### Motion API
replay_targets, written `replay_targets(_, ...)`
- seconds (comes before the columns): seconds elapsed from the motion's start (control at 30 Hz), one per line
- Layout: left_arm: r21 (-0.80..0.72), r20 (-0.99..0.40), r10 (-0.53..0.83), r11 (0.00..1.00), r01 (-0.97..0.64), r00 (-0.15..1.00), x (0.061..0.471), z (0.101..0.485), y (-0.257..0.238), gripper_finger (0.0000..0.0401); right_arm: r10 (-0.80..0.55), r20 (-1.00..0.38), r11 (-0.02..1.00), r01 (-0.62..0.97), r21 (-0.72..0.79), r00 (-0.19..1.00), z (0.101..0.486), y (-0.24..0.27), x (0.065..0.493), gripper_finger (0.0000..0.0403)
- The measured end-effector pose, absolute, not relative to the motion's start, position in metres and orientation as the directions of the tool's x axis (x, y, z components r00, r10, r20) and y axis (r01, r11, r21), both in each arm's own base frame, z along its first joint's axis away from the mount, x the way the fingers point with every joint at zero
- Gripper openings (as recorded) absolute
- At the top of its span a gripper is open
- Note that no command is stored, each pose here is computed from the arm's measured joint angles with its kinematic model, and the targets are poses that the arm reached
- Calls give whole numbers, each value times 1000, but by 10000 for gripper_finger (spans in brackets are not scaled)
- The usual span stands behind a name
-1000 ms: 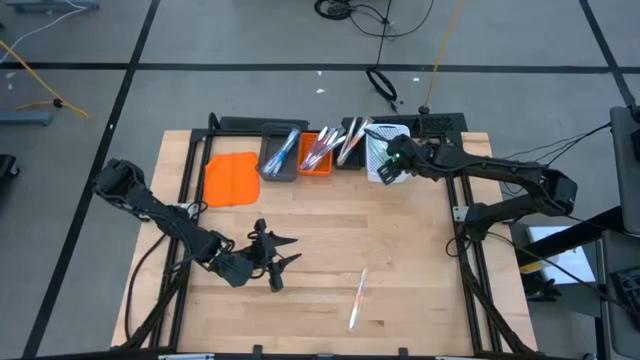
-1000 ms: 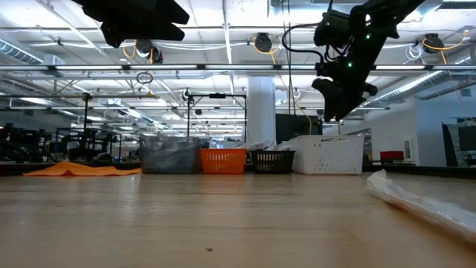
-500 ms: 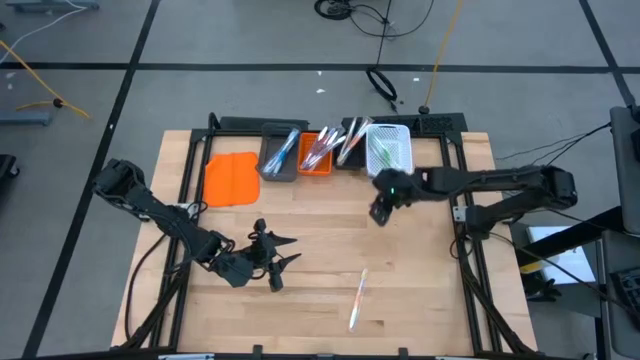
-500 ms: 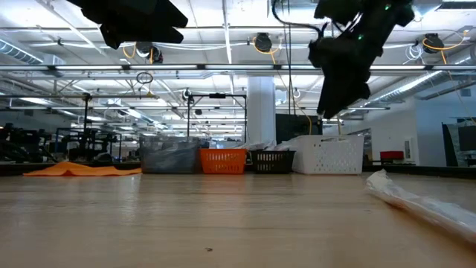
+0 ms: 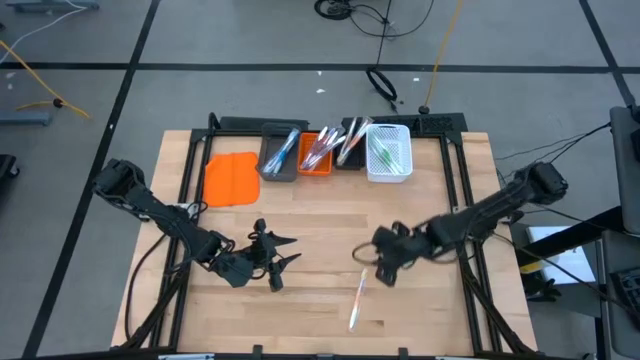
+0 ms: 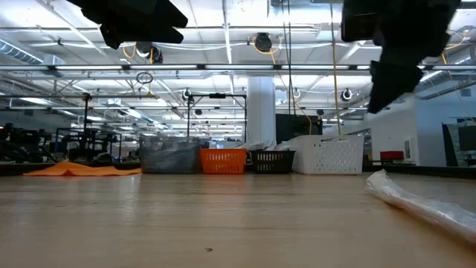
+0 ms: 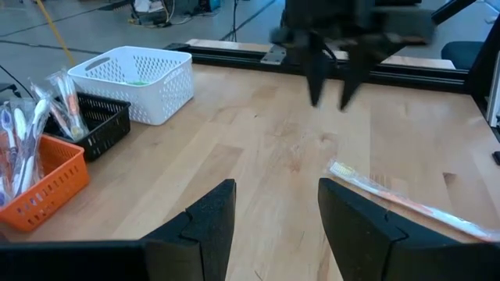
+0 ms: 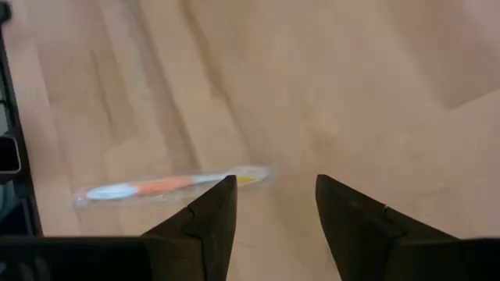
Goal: Pick & Place Toothbrushes
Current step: Put the orange toothbrush into the black bin
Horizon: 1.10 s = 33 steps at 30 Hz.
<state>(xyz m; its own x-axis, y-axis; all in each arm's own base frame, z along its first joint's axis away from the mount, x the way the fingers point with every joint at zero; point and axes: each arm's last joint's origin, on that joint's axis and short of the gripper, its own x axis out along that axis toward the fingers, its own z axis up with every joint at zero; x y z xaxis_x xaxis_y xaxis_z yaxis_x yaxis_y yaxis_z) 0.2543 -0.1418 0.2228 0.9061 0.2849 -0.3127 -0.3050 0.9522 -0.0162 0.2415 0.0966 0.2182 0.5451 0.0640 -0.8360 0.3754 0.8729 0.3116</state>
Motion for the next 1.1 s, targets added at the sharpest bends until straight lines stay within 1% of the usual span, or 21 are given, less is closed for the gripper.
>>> replay_targets(0.17,-17,-313,284,952,-304,906,254,223,-142,182,87,-830,893,327,310,550,195,130,250,166)
replay_targets(0.27,-29,-319,267,956,-291,909,254,223,-142,182,87,-845,903,317,290,527,182,139,252,166)
replay_targets(0.43,-31,-324,263,957,-288,909,254,222,-142,182,24,-855,890,378,254,518,169,141,256,166)
replay_targets(0.67,-23,-336,266,957,-290,904,254,220,-142,182,11,-879,875,421,240,477,152,143,260,166)
replay_targets(1.1,-22,-336,266,957,-290,903,253,220,-142,182,9,-857,865,426,266,515,137,149,271,166)
